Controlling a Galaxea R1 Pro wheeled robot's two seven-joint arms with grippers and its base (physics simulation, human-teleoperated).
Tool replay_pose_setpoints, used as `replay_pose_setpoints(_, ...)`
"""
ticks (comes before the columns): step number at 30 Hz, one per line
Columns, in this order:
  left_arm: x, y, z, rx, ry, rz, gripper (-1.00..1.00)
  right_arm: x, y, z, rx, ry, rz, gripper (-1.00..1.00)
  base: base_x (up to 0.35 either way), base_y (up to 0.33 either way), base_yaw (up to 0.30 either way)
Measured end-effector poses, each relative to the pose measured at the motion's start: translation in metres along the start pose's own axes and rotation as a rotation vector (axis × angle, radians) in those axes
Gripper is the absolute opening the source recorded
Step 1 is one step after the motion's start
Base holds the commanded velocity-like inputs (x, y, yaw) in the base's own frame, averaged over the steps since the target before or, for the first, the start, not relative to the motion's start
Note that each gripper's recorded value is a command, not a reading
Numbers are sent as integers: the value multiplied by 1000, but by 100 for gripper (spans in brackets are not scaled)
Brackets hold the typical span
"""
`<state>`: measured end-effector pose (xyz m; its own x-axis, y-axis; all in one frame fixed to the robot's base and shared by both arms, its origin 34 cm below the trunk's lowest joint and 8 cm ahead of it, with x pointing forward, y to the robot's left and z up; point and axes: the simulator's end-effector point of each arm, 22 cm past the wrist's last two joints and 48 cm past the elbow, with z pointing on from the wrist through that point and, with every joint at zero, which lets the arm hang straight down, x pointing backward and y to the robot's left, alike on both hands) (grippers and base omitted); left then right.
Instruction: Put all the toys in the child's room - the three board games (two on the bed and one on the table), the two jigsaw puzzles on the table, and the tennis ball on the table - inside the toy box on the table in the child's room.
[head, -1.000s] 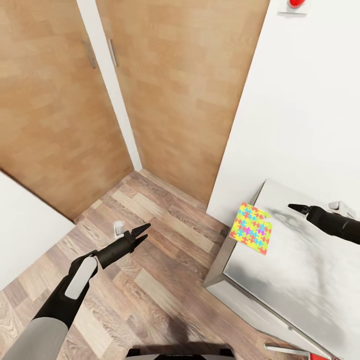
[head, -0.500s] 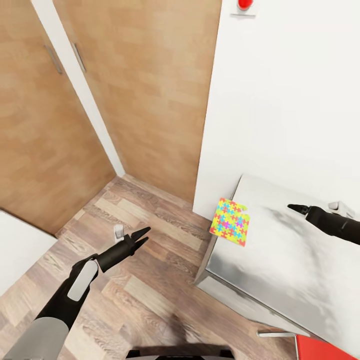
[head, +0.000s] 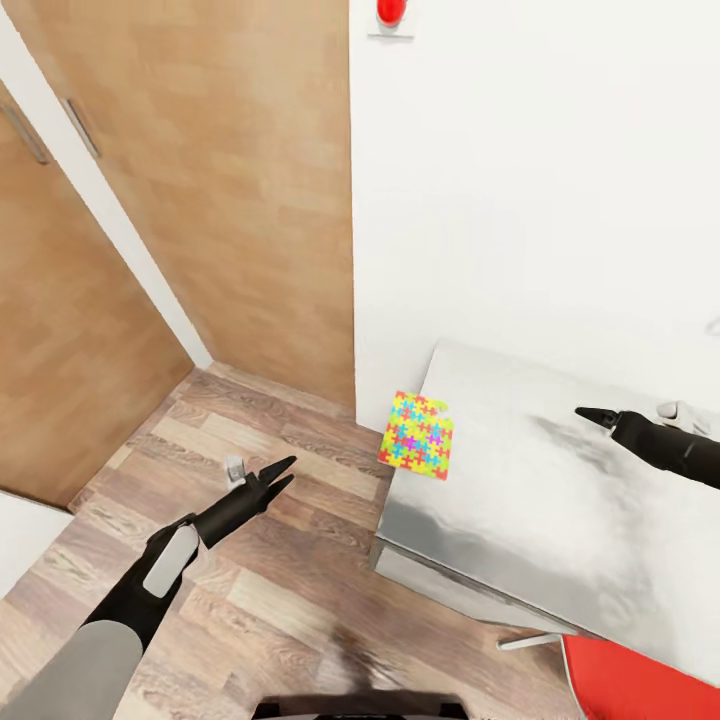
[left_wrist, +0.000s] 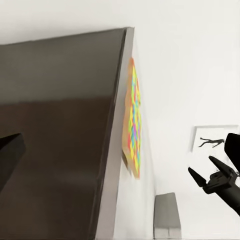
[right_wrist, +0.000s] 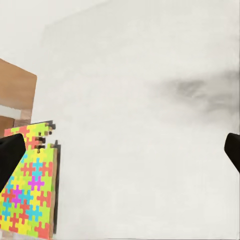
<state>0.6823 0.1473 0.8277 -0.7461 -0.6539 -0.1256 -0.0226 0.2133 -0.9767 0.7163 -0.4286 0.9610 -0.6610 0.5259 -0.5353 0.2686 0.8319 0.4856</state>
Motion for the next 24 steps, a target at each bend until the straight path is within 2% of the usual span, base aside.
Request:
replay_pose_setpoints(6,-7,5,-3,3,-28,35,100,1,1,-2,-1,0,-3,100,0,0,-275)
replay_pose_setpoints(13,-5,8,-4,-8,-19,80,100,1,1,-3,-2,0,-4,100,0,0,-255)
replay_pose_setpoints(24,1,12,-1,-29,3,107,100,1,2,-4,-3,0,-6,100,0,0,-94)
